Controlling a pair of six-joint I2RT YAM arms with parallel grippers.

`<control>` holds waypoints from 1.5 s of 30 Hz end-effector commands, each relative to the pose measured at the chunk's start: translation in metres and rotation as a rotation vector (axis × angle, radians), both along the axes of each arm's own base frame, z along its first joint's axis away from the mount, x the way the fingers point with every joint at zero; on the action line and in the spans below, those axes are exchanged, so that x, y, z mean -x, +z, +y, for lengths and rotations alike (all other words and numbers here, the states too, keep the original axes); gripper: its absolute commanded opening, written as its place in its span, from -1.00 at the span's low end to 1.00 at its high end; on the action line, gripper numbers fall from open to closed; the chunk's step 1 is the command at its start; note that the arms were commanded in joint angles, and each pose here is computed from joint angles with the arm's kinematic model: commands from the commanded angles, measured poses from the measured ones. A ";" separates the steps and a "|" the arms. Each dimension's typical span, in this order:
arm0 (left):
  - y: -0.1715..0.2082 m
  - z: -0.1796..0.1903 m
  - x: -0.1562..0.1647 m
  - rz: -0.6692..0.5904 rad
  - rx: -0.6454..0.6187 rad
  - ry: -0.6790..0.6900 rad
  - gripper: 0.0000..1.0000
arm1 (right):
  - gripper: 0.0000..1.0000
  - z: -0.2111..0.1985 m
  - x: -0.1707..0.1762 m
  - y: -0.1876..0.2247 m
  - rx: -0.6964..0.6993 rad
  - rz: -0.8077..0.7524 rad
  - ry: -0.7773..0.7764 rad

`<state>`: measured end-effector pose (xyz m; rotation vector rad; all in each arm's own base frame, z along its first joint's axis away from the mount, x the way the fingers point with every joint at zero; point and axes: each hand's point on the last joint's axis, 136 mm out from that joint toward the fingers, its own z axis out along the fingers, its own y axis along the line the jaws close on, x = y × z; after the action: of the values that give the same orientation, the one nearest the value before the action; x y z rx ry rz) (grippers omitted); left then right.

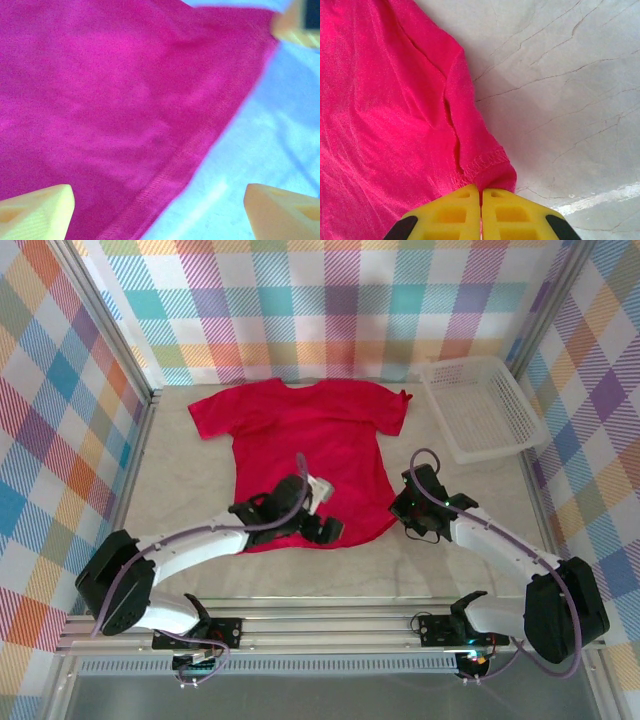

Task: Fold the inside-out t-shirt

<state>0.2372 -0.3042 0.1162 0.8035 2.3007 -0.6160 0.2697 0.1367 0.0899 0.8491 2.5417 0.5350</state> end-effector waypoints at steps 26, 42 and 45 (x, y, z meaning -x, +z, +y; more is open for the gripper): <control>-0.059 -0.074 -0.041 -0.356 -0.394 -0.079 0.15 | -1.00 -0.005 -0.006 0.024 -0.015 -0.045 0.001; -0.049 0.014 -0.082 -0.340 -0.553 0.127 0.20 | -1.00 -0.031 -0.002 0.032 -0.011 -0.068 -0.046; -0.047 0.035 -0.085 -0.331 -0.559 0.164 0.19 | -1.00 -0.034 -0.003 0.032 -0.014 -0.066 -0.051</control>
<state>0.3190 -0.2921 0.0549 0.9332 2.2045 0.1952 0.2777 0.1072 0.1240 0.9002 2.4310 0.5738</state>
